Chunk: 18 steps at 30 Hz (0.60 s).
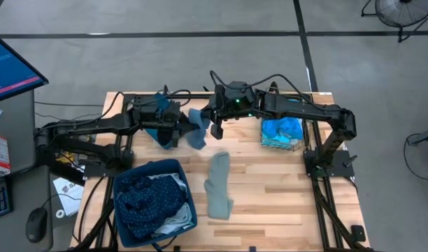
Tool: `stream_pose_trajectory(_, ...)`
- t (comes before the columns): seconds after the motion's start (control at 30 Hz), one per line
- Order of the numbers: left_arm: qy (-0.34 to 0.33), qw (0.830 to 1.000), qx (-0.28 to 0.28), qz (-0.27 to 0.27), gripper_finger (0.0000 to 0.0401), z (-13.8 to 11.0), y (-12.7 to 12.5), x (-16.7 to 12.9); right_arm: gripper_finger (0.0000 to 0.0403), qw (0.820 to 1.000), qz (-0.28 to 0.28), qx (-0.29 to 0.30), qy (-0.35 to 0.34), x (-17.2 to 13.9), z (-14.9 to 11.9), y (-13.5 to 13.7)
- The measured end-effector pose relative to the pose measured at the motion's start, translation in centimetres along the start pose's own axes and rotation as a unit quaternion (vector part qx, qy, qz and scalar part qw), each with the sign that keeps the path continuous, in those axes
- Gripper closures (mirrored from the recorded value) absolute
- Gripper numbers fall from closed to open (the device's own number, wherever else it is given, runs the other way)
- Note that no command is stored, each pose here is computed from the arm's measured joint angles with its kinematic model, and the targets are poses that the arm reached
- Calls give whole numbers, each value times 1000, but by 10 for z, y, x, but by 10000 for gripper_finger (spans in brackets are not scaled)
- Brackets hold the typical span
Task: Pick & Place Cloths
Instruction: Put the blue sock into the small blue bin
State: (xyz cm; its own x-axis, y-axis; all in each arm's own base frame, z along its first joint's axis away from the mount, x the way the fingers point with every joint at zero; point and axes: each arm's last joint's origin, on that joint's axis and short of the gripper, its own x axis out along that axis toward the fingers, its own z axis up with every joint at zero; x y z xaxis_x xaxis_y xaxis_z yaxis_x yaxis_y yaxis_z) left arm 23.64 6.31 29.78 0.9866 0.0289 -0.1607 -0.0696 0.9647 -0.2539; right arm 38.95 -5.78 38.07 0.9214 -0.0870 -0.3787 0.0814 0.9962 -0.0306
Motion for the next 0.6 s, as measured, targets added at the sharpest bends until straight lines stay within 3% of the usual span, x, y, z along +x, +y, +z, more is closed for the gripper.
stream_pose_trajectory(0.13,-28,999,6,16,395,6,-1,-3,388,1000,3,0,-2,0,1,3)
stream_pose_trajectory(0.33,-90,993,39,62,401,22,-5,-22,352,1000,-12,-2,-22,-24,24,1)
stream_pose_trajectory(0.5,-126,975,89,162,401,33,-9,-49,336,998,-58,-2,0,-56,35,-3)
stream_pose_trajectory(0.6,-108,960,120,229,401,32,-10,-67,332,998,-67,-2,-2,-74,40,-3)
